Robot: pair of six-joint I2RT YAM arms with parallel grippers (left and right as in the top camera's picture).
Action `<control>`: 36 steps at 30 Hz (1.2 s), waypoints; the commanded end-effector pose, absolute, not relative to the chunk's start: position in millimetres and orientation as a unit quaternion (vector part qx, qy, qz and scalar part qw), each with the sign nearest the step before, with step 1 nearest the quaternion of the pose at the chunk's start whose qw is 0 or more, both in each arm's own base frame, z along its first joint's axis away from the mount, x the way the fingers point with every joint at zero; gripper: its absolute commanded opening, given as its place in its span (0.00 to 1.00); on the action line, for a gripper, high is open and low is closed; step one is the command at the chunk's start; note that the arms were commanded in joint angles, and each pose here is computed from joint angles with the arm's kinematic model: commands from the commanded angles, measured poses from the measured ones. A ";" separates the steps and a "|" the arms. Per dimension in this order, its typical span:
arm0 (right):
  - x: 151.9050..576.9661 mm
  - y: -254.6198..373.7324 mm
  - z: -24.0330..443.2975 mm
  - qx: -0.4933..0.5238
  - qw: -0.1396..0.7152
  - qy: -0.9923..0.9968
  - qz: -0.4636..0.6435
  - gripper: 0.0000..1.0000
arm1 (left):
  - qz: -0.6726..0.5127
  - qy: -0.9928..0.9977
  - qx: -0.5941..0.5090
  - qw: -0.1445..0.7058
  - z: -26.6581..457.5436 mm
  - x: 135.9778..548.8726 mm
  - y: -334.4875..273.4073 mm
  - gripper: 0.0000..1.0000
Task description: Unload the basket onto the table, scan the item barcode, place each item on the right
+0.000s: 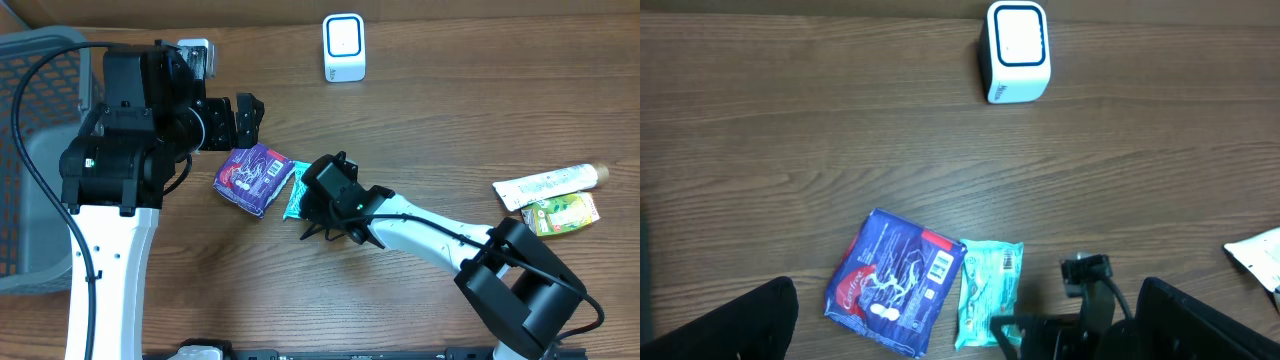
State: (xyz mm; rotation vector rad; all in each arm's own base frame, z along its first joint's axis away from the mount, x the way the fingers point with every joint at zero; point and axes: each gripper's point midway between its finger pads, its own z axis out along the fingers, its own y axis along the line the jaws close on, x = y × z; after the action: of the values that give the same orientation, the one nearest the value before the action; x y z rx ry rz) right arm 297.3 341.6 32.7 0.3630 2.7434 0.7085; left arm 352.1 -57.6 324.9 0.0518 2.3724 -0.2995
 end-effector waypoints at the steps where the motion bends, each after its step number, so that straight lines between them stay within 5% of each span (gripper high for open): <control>1: 295.3 342.9 22.9 0.127 0.145 0.952 0.237 0.45 | -0.116 0.921 0.011 0.372 329.4 354.3 -55.3 1.00; 18: 292.0 340.1 0.6 0.178 0.120 0.950 0.225 0.33 | -0.116 0.921 0.011 0.372 329.4 354.3 -55.3 1.00; 24: 289.2 342.6 0.4 0.176 0.109 0.951 0.231 0.05 | -0.116 0.921 0.011 0.372 329.4 354.3 -55.3 0.99; 28: 281.8 345.2 5.6 0.166 0.063 0.952 0.251 0.04 | -0.116 0.921 0.011 0.372 329.4 354.3 -55.3 1.00; 36: 286.1 286.0 46.4 -0.062 -0.017 0.954 0.292 0.04 | -0.116 0.921 0.011 0.372 329.4 354.3 -55.3 1.00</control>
State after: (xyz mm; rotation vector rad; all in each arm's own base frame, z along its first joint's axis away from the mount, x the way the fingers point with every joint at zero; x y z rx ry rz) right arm 273.8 301.3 19.0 0.2742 3.1002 0.7883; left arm 352.1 -57.5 325.0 0.0521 2.3720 -0.2989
